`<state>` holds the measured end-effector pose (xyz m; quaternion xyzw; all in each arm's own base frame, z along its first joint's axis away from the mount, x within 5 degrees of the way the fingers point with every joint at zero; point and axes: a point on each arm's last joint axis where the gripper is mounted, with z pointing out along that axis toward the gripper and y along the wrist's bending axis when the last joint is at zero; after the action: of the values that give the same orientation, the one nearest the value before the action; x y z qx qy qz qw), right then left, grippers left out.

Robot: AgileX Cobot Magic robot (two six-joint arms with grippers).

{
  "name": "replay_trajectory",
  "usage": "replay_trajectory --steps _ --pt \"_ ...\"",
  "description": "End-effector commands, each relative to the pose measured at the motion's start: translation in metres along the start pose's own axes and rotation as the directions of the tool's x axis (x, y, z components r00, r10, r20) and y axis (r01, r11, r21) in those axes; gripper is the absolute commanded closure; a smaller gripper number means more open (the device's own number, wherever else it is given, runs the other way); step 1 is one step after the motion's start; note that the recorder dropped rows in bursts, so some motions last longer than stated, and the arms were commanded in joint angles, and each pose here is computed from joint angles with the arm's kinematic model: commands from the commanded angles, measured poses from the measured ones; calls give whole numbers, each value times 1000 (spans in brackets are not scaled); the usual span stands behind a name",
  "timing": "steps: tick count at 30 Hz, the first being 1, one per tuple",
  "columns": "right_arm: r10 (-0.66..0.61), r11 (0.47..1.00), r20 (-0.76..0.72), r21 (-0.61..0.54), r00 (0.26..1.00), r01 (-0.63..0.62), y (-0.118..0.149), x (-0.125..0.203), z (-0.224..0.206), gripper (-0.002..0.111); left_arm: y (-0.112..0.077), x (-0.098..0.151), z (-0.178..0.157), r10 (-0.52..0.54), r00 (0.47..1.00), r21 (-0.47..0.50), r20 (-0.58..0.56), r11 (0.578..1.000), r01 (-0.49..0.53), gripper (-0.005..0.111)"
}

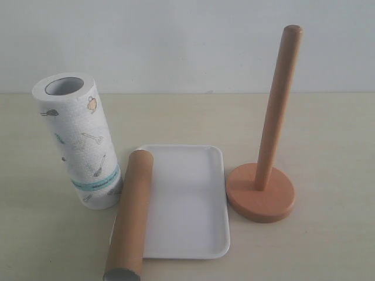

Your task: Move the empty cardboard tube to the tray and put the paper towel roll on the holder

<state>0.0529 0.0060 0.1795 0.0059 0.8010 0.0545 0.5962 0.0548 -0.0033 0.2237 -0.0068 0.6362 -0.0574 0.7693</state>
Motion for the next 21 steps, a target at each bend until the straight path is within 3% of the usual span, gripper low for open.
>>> replay_trajectory --steps 1,5,8,11,14,17,21 --pt "-2 1000 7 6 1000 2 0 -1 0 108 1 -29 -6 -30 942 2 335 1000 31 99" --pt "-2 1000 7 6 1000 2 0 -1 0 108 -2 -57 -7 50 918 -22 392 999 -46 99" --pt "-2 1000 7 6 1000 2 0 -1 0 108 -3 -66 8 96 955 -30 282 995 -92 99" --pt "-2 1000 7 6 1000 2 0 -1 0 108 -3 -53 33 105 992 -20 76 994 -103 99" --pt "1 1000 7 6 1000 -1 0 -1 0 108 -1 -33 58 106 991 -19 -86 994 -108 99" --pt "1 1000 7 6 1000 -1 0 -1 0 108 0 -25 71 66 990 -30 -124 997 -70 99" --pt "1 1000 7 6 1000 -1 0 -1 0 108 1 -24 81 -29 996 -47 -81 999 26 99"
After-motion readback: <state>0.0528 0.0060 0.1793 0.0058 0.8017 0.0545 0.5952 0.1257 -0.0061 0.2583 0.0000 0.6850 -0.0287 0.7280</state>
